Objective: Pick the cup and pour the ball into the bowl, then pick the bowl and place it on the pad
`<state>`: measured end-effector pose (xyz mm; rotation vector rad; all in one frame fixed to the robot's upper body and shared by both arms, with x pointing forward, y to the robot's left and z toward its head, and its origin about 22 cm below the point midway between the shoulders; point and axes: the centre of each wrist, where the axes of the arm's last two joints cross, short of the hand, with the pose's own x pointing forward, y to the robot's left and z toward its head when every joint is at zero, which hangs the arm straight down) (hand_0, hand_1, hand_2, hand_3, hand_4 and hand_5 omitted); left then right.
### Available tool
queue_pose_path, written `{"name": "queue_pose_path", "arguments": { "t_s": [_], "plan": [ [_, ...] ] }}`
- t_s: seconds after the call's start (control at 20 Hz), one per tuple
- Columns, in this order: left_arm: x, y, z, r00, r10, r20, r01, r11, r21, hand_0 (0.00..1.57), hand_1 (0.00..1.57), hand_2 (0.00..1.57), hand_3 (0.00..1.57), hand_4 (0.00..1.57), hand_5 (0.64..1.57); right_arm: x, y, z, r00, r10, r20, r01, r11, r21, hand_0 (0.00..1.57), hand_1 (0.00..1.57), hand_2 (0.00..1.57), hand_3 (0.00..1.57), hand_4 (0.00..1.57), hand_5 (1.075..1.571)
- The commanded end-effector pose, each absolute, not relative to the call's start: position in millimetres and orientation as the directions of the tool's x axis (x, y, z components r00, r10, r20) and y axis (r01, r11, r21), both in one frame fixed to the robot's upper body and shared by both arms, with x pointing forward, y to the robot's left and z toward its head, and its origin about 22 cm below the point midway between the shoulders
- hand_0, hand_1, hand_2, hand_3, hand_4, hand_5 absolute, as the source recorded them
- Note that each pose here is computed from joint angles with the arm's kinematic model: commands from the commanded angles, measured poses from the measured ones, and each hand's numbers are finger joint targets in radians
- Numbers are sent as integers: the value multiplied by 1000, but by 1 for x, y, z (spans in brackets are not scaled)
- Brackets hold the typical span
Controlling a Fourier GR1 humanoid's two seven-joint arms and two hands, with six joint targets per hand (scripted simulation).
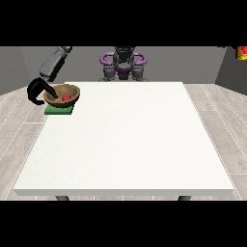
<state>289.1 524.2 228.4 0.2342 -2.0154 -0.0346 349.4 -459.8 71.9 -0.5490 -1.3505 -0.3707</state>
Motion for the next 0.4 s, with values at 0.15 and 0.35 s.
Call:
{"name": "queue_pose_path", "arguments": {
  "t_s": [0.15,0.35],
  "plan": [
    [306,497,221,-358,-148,922,-119,987,112,0,0,0,0,1190,1569,358,-450,69,312,119,943,471,843,-262,0,0,0,0,0,1407],
    [306,498,174,-267,-150,952,-136,984,117,0,0,0,0,1190,1569,364,-465,123,311,152,938,444,849,-285,0,0,0,0,200,1375]
  ]
}}
